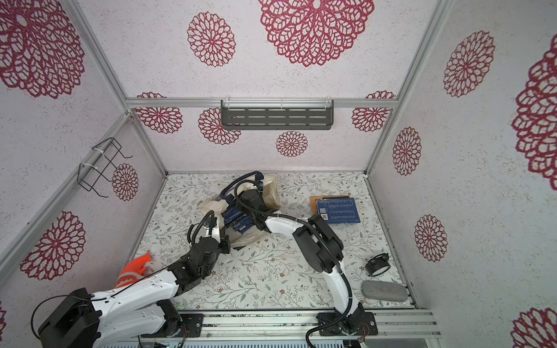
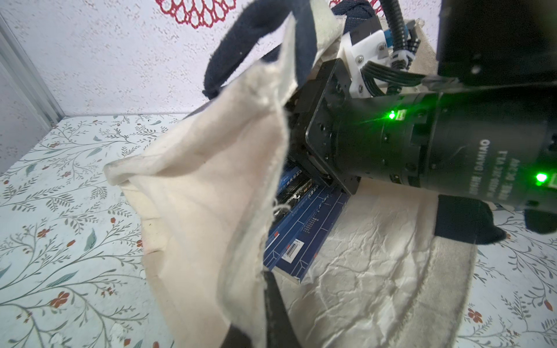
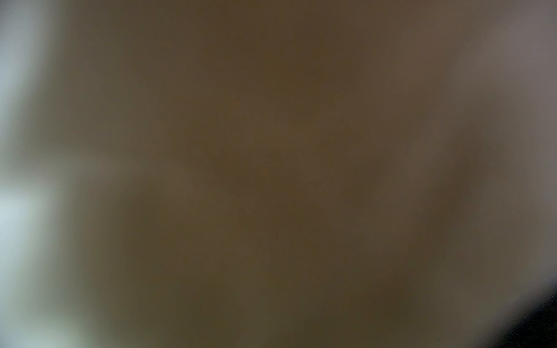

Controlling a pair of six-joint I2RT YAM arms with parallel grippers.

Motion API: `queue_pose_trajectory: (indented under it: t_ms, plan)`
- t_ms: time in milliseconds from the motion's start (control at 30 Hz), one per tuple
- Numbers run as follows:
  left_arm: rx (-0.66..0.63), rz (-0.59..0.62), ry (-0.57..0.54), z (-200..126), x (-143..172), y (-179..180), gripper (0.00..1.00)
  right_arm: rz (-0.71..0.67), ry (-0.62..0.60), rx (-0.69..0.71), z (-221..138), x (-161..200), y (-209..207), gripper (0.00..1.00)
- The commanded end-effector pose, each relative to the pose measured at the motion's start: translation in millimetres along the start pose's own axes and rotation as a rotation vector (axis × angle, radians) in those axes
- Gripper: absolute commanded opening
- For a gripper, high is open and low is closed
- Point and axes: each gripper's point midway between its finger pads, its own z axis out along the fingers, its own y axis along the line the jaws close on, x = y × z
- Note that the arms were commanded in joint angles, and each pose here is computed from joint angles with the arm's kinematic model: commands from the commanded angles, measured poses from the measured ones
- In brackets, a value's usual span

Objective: Take out the books from the canvas bag
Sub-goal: Pick up the book from the canvas bag.

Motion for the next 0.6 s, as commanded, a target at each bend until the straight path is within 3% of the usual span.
queue_pose_trajectory:
  t_ms: [0,200,567]
  plan:
    - [0.057,-0.001,-0.028,-3,-7,-15,0.0,0.015,-0.01,-0.041,-4,-9,12,0.17]
    - [0.053,-0.005,-0.027,-2,-7,-15,0.0,0.016,-0.024,-0.089,-38,-15,20,0.07]
    - [0.043,-0.009,-0.024,-2,-7,-14,0.0,-0.035,-0.026,-0.178,-101,-22,31,0.04]
